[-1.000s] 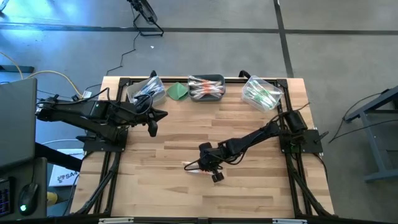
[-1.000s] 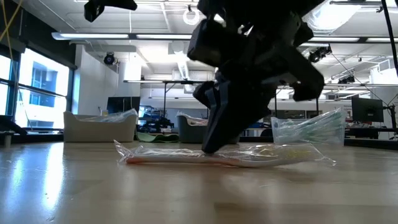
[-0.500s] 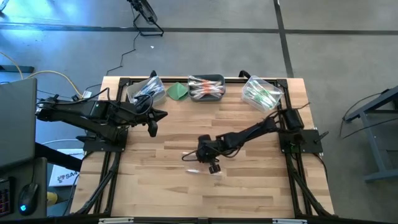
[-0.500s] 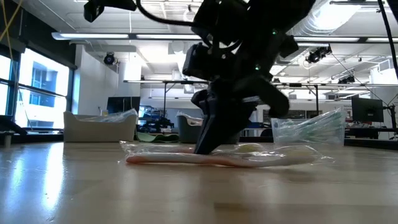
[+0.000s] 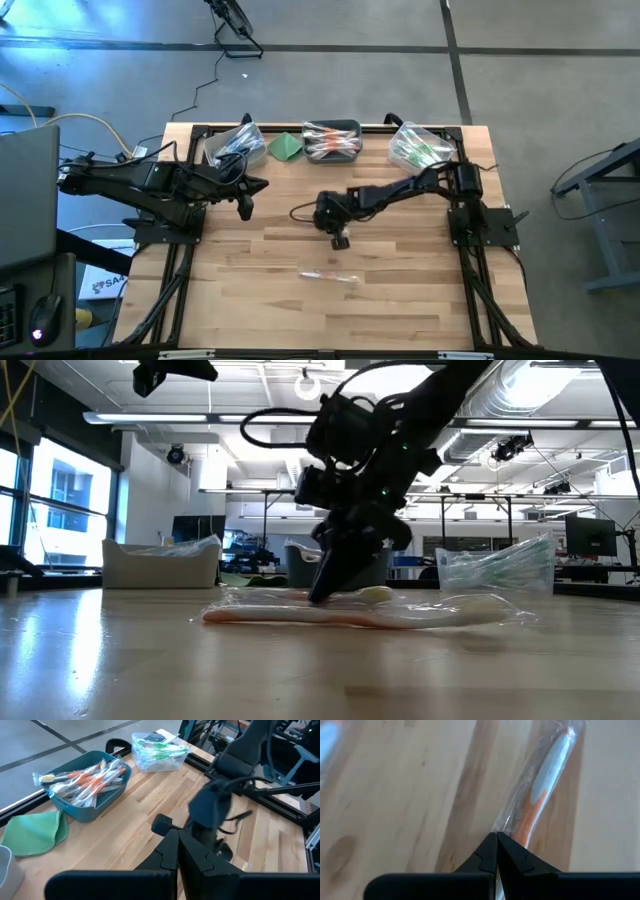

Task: Pick & Place Toothbrushes
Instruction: Put the top orange toothbrush into the blue bin

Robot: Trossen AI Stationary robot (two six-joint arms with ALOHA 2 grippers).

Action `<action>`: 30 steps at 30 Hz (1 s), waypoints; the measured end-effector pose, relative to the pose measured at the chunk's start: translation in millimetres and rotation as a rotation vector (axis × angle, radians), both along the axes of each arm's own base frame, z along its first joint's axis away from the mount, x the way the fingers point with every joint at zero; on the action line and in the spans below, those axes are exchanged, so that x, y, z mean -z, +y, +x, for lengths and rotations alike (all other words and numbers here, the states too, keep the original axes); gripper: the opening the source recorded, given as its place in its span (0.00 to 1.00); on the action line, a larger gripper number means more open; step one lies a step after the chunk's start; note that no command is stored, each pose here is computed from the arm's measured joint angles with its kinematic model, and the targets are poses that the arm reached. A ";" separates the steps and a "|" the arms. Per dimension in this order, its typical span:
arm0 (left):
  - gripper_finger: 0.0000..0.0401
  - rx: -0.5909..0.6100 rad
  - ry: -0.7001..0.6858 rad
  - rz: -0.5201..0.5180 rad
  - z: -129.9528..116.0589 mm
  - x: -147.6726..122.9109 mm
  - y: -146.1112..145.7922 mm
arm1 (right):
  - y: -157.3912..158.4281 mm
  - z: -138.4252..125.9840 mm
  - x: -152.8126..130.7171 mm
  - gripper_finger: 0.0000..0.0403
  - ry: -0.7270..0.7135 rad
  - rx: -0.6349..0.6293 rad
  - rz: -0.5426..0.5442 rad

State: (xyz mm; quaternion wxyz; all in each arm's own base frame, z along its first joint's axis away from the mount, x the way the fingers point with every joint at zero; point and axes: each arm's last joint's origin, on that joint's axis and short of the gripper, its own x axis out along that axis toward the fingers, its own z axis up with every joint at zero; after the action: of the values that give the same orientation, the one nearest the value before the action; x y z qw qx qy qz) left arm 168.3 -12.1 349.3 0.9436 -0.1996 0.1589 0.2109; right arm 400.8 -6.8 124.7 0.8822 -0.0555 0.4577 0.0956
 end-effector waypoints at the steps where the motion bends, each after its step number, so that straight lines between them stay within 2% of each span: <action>1: 0.00 0.000 0.000 0.000 0.0 -0.1 0.0 | -2.0 -0.6 0.2 0.01 0.005 -0.012 0.024; 5: 0.00 0.000 0.000 0.000 0.0 -0.1 0.0 | -1.3 -4.0 -5.1 0.01 0.008 -0.086 0.095; 10: 0.00 0.000 0.003 0.000 -0.2 0.2 0.1 | 3.0 -4.7 -35.9 0.01 -0.098 -0.110 0.098; 15: 0.00 0.000 0.030 0.005 -1.2 2.4 0.2 | 1.9 -6.7 -59.1 0.01 -0.173 -0.051 0.019; 18: 0.00 0.000 0.035 0.006 -1.6 2.9 0.2 | -0.2 -8.0 -58.7 0.01 -0.152 0.024 -0.012; 30: 0.00 0.000 0.041 0.006 -1.8 3.4 0.3 | 0.6 -10.6 -56.4 0.01 -0.099 0.143 0.084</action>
State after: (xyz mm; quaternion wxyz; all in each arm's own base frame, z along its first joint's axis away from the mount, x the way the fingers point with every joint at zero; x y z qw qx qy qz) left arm 166.5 -11.9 345.9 0.9408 -0.1923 0.1775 0.2155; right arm 390.2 -6.2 181.1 0.9100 0.0099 0.4117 0.0486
